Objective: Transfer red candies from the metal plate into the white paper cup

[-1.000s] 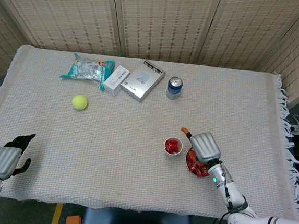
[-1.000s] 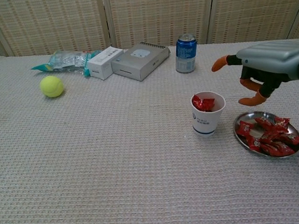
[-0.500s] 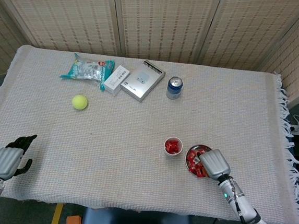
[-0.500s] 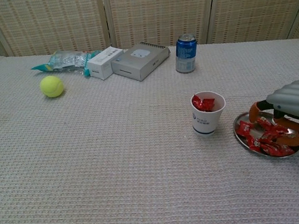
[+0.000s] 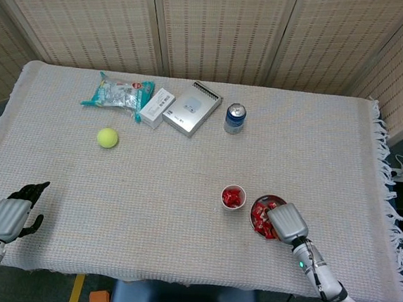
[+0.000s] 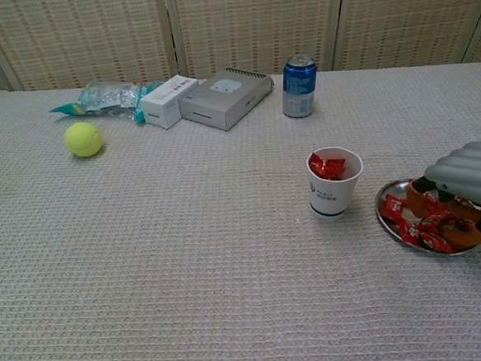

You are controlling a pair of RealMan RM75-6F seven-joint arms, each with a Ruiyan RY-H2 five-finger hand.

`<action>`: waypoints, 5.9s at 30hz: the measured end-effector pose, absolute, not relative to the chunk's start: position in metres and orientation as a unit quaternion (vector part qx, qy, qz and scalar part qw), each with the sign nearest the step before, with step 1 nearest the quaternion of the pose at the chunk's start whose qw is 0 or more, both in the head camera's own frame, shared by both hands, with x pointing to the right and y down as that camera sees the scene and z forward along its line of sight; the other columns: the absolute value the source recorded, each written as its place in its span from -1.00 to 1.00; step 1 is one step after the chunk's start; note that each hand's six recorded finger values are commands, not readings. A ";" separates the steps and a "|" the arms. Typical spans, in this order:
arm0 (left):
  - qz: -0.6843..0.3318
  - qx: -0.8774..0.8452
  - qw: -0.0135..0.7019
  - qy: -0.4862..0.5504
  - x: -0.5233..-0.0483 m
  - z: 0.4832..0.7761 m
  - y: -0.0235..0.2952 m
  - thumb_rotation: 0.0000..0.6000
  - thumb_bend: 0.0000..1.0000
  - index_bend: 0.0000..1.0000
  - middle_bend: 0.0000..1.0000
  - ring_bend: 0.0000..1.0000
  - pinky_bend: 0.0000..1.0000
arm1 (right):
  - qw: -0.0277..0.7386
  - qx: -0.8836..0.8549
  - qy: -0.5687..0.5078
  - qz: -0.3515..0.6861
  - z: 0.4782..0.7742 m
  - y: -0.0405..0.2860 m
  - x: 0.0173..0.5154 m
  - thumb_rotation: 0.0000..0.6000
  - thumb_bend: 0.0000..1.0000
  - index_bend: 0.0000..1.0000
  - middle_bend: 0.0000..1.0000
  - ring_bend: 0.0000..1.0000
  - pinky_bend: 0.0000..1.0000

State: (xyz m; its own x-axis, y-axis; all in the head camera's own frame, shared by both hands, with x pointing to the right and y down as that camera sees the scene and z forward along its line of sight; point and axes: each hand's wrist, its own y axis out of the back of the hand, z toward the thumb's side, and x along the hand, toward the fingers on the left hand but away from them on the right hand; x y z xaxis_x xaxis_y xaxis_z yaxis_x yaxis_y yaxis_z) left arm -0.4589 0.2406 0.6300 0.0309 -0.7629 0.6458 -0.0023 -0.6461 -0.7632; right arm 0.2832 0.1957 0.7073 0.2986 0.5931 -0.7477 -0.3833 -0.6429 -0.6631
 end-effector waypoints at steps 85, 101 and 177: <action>-0.632 -0.651 0.301 0.293 -0.459 0.630 0.242 1.00 -0.05 -1.00 -0.79 -0.81 -0.47 | 0.392 -0.696 -0.081 0.596 0.692 0.206 0.309 1.00 -0.52 -0.28 0.69 0.77 1.00; -0.631 -0.652 0.301 0.294 -0.459 0.630 0.241 1.00 -0.06 -1.00 -0.79 -0.81 -0.47 | 0.389 -0.693 -0.080 0.602 0.705 0.201 0.301 1.00 -0.52 -0.16 0.69 0.77 1.00; -0.621 -0.649 0.309 0.313 -0.462 0.620 0.238 1.00 -0.05 -1.00 -0.91 -0.80 -0.45 | 0.473 -0.650 -0.256 0.537 0.629 0.144 0.263 1.00 -0.53 -0.84 -0.22 -0.19 0.44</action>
